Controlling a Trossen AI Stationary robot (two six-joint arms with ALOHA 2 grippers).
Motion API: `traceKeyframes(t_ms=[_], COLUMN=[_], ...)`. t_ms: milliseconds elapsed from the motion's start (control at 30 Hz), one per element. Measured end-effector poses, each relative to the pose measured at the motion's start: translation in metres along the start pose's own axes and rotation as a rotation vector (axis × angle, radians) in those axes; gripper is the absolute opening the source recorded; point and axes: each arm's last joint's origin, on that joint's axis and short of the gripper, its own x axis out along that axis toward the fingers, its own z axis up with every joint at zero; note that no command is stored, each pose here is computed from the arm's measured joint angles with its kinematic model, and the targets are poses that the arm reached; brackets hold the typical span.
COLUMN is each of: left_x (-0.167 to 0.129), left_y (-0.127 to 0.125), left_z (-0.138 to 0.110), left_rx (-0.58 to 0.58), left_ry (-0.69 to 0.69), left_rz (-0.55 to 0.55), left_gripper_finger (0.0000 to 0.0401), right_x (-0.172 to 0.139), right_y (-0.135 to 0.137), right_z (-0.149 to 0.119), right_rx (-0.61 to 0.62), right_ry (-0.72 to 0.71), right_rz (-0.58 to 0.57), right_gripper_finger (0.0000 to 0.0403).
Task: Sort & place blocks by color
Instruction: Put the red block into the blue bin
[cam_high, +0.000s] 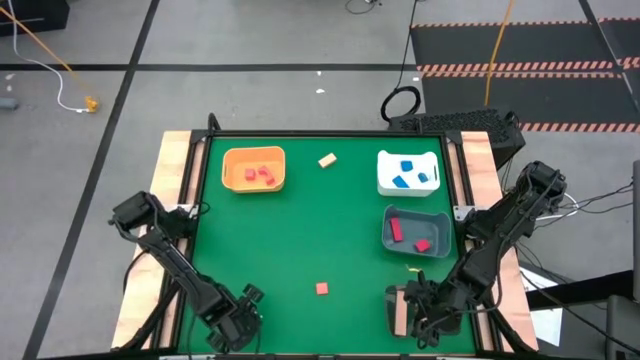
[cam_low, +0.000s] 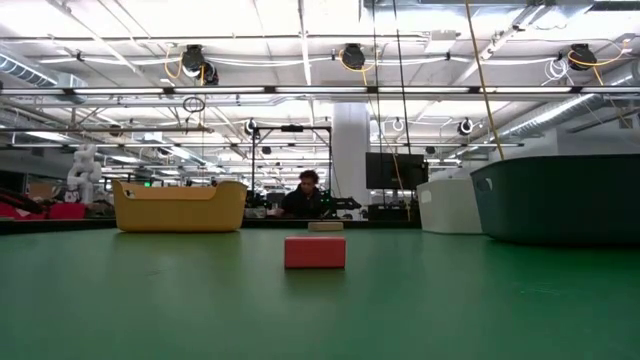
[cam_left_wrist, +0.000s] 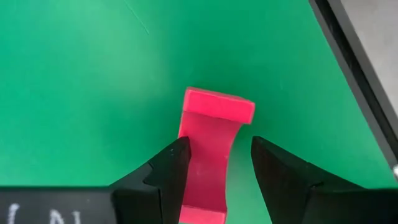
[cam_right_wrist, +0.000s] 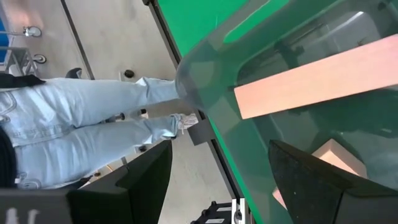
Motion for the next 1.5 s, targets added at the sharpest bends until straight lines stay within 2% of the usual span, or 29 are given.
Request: traceKeyframes(t_ms=[67,367,633,867,1033,1167,1367,1500], left_x=[-0.003,-0.016,-0.015,0.000,0.010,0.018,0.017,0.016], left_y=[0.001,0.001,0.006,0.007,0.008,0.013,0.013,0.013], left_z=[0.001,0.008,0.009,0.008,0.008,0.008,0.008,0.009], left_rx=[0.001,0.132,0.119,0.103,0.098,0.024,-0.028,-0.064], left_ry=[-0.022,-0.133,-0.135,-0.075,-0.057,-0.031,-0.028,-0.031], left_rz=[-0.002,0.023,0.031,-0.005,0.023,0.026,-0.001,-0.019], left_gripper_finger=[0.0180,0.0180,0.0180,0.0180,0.0179,0.0178,0.0126,0.0126], right_x=[0.000,0.000,0.000,0.000,0.000,0.000,0.000,0.000], right_y=[0.000,0.000,0.000,0.000,0.000,0.000,0.000,0.000], right_z=[0.001,0.001,0.001,0.001,0.001,0.001,0.001,0.001], right_rx=[0.002,-0.002,-0.020,-0.029,-0.050,-0.059,-0.065,-0.073], right_ry=[-0.002,-0.002,-0.002,-0.002,-0.002,-0.002,-0.002,-0.002], right_rz=[0.000,0.000,0.000,0.000,-0.001,0.000,0.000,-0.001], right_gripper_finger=[0.0256,0.0256,0.0256,0.0256,0.0256,0.0256,0.0256,0.0256])
